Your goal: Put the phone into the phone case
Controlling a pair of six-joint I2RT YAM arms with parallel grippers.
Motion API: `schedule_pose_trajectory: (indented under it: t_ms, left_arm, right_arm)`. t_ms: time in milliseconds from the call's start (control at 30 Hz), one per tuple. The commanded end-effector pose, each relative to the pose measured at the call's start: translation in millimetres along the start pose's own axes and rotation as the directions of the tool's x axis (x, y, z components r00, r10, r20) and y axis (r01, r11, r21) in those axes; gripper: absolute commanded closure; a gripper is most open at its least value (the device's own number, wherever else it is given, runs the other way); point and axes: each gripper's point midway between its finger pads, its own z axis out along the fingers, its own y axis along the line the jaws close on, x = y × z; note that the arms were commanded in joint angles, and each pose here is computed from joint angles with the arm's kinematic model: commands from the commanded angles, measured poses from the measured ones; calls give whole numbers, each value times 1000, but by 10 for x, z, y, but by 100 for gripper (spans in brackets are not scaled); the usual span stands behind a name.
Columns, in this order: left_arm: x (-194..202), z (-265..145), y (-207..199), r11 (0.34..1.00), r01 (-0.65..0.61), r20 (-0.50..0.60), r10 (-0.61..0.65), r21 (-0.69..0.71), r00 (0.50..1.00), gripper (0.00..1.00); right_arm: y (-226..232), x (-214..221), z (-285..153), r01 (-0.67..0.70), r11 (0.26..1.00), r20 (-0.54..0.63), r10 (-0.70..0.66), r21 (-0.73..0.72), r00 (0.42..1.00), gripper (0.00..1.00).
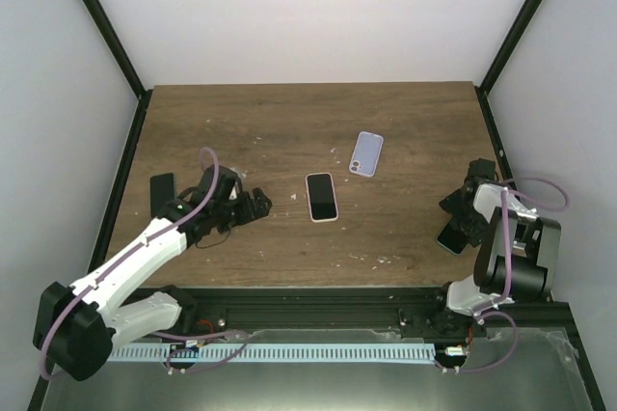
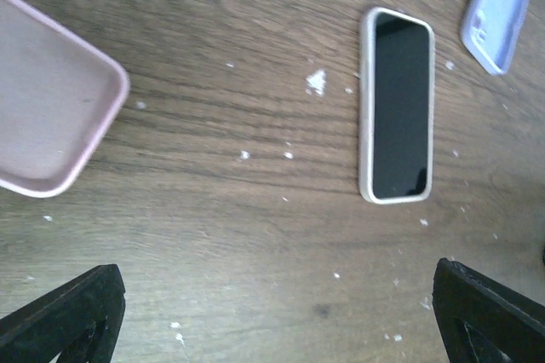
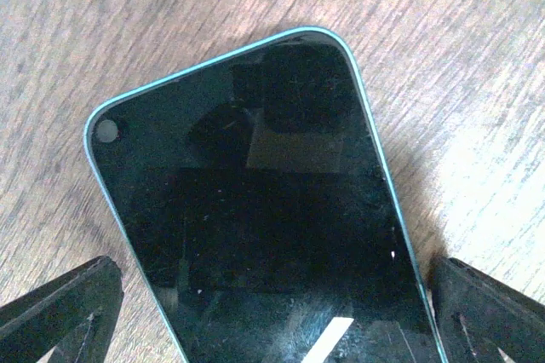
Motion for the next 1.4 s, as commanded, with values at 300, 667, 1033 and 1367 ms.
schedule_pose_trajectory:
  t_ms: [300,667,1033,1367]
  left_arm:
    - [-419,87,858,917,379,155,-359,-124,920,0]
    - [-505,-86,1316,834,505,294,-437,-223,850,4]
    - [-439,8,1372,757,612,288,-548,-227,785,16]
    - [-547,147,1570,701,653,361,-552,-287,752,30]
  right_arm:
    - [581,555,94,199,964,-101,-219,-179,970,2]
    - [862,901,133,318,940,-139,-334,-124,932,6]
    - [854,751,27,132,990,-181,-140,-58,973,7]
    - [784,737,222,96,995,-243,-93,2,965,9]
